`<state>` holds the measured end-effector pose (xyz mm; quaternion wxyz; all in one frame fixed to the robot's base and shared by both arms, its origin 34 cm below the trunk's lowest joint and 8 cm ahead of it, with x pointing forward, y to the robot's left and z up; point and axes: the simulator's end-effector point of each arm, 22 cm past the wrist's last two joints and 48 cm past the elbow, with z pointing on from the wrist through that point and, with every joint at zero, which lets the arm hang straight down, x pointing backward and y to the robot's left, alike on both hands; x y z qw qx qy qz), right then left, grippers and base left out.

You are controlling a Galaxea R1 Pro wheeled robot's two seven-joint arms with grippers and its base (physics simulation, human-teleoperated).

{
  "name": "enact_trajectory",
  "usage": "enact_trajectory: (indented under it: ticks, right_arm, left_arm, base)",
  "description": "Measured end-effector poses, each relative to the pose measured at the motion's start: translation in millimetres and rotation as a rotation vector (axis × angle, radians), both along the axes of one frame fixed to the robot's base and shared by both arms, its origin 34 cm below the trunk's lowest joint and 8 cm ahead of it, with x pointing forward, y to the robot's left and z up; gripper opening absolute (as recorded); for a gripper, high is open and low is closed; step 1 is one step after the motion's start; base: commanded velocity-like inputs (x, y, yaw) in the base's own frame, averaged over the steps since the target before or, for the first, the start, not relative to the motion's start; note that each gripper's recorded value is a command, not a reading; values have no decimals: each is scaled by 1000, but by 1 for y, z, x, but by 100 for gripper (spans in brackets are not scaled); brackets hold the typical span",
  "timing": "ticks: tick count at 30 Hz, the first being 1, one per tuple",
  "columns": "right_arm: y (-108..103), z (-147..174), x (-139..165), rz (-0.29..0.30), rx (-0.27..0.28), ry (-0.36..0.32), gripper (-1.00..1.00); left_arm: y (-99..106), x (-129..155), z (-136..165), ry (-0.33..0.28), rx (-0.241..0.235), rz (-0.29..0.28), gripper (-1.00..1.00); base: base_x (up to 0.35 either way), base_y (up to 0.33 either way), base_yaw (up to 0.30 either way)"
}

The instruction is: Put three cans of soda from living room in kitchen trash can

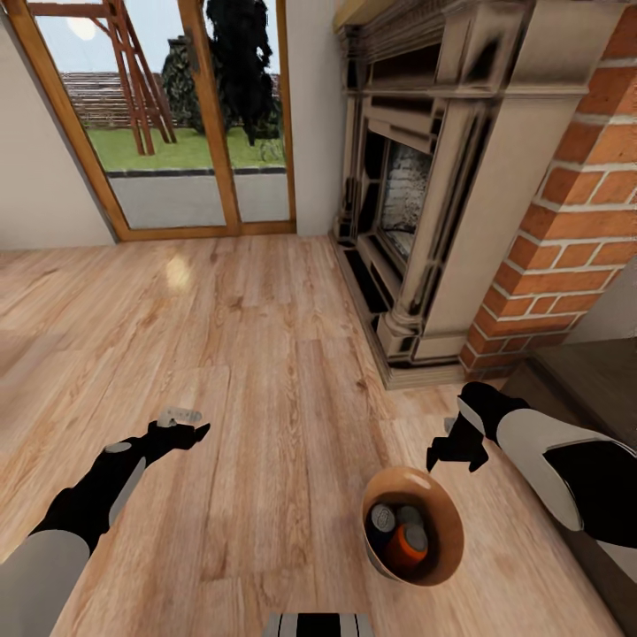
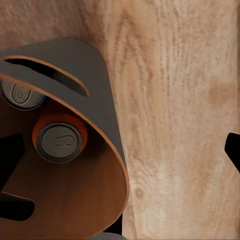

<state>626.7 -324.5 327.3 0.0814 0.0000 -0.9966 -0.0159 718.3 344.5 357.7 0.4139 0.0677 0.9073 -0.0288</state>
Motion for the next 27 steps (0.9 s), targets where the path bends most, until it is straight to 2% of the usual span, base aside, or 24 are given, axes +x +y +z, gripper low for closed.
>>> enact_trajectory:
  ticks: [5,9,11,14,15,21,22,27]
  right_arm:
    - [0,4,-7,0,0,9,100]
    - [1,6,-12,3,2,18,100]
    - [2,2,-21,10,3,29,100]
    - [4,3,-25,14,5,33,100]
    - [8,-6,-36,31,10,32,100]
    - [19,-3,-35,68,23,-8,100]
    - [27,-6,-38,90,31,-30,100]
    - [27,5,-36,96,29,-34,100]
  left_arm:
    - [1,1,9,7,1,4,100]
    - [7,-10,-1,61,8,27,100]
    - [9,-27,-22,129,13,57,100]
    - [7,-33,-27,158,21,79,100]
    - [12,-40,-36,183,54,122,100]
    - [17,-39,-25,185,72,141,100]
    - [21,-57,-41,234,75,153,100]
    - [22,-60,-36,251,75,158,100]
  base:
    - [0,0,0]
    - [0,0,0]
    - [0,0,0]
    - [0,0,0]
    - [0,0,0]
    - [0,0,0]
    - [0,0,0]
    - [0,0,0]
